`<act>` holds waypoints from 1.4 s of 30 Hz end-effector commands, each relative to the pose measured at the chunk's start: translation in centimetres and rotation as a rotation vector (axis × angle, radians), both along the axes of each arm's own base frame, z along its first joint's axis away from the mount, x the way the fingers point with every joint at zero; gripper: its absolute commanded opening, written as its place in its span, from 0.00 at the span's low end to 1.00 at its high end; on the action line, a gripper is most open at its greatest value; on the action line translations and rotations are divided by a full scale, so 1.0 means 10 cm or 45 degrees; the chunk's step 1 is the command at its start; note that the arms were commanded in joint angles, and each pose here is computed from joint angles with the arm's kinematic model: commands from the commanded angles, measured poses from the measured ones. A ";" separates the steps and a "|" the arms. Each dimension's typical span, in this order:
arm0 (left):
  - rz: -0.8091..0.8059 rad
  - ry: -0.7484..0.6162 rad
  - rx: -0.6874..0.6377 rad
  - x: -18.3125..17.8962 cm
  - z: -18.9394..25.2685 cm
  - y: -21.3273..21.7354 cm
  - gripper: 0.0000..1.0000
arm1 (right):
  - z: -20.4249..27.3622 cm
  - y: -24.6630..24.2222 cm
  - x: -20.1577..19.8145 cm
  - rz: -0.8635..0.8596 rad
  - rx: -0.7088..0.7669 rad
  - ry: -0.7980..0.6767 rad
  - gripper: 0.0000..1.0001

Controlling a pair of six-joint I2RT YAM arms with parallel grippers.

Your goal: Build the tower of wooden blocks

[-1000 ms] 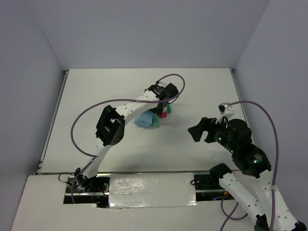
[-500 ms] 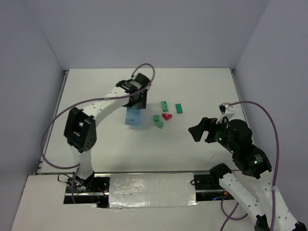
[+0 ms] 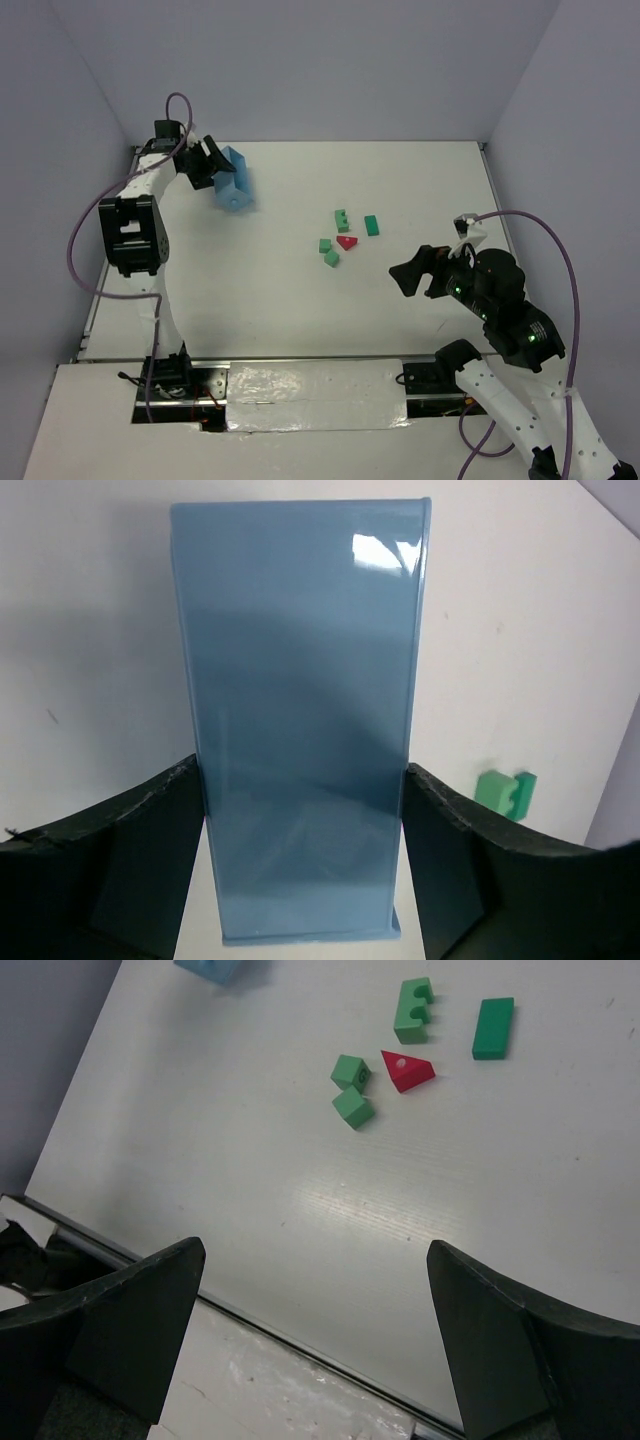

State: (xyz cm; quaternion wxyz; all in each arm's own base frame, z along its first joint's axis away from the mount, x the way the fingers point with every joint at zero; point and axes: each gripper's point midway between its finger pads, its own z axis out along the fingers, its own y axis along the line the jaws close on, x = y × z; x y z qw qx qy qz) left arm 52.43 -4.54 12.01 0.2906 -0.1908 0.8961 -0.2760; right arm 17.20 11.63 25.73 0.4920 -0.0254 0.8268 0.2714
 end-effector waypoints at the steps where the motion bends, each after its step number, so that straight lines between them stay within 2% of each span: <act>1: -0.150 -0.040 -0.050 0.25 0.07 0.12 0.52 | 0.10 0.11 0.00 0.070 0.041 -0.059 1.00; 3: -0.150 0.019 0.017 0.38 0.02 0.32 0.57 | 0.09 0.15 0.00 0.095 0.048 -0.058 1.00; 6: -0.114 0.061 0.077 0.45 -0.08 0.60 0.73 | 0.07 0.17 0.02 0.103 0.049 -0.062 1.00; 7: -0.083 0.097 0.050 0.40 -0.15 0.64 0.82 | 0.06 0.18 0.03 0.105 0.047 -0.059 1.00; 8: -0.063 0.093 0.047 0.40 -0.16 0.70 0.87 | 0.05 0.19 0.04 0.110 0.046 -0.055 1.00; 9: -0.031 0.080 0.055 0.42 -0.15 0.79 0.99 | 0.06 0.20 0.04 0.118 0.047 -0.057 1.00; 10: 0.005 0.074 0.104 0.44 -0.12 0.88 1.00 | 0.05 0.22 0.05 0.127 0.045 -0.045 1.00; 16: 0.139 0.052 0.296 0.46 0.12 1.20 1.00 | 0.02 0.26 0.05 0.157 0.048 -0.031 1.00; 19: 0.146 0.059 0.287 0.45 0.14 1.21 1.00 | 0.00 0.26 0.05 0.159 0.048 -0.029 1.00; 25: 0.253 0.039 0.453 0.37 0.47 1.32 1.00 | 0.00 0.26 0.03 0.160 0.049 -0.031 1.00; 27: 0.319 0.083 0.536 0.27 0.49 1.40 0.99 | 0.00 0.26 0.03 0.158 0.051 -0.034 1.00; 29: 0.337 0.112 0.596 0.19 0.47 1.38 0.92 | -0.02 0.26 0.03 0.157 0.052 -0.033 1.00; 30: 0.350 0.127 0.636 0.16 0.45 1.43 0.81 | -0.03 0.26 0.03 0.155 0.051 -0.031 1.00; 33: 0.321 0.172 0.667 0.15 0.33 1.41 0.62 | -0.03 0.26 0.01 0.165 0.054 -0.030 1.00; 42: 0.269 0.243 0.725 0.18 0.02 1.43 0.59 | -0.03 0.28 -0.01 0.178 0.060 -0.037 1.00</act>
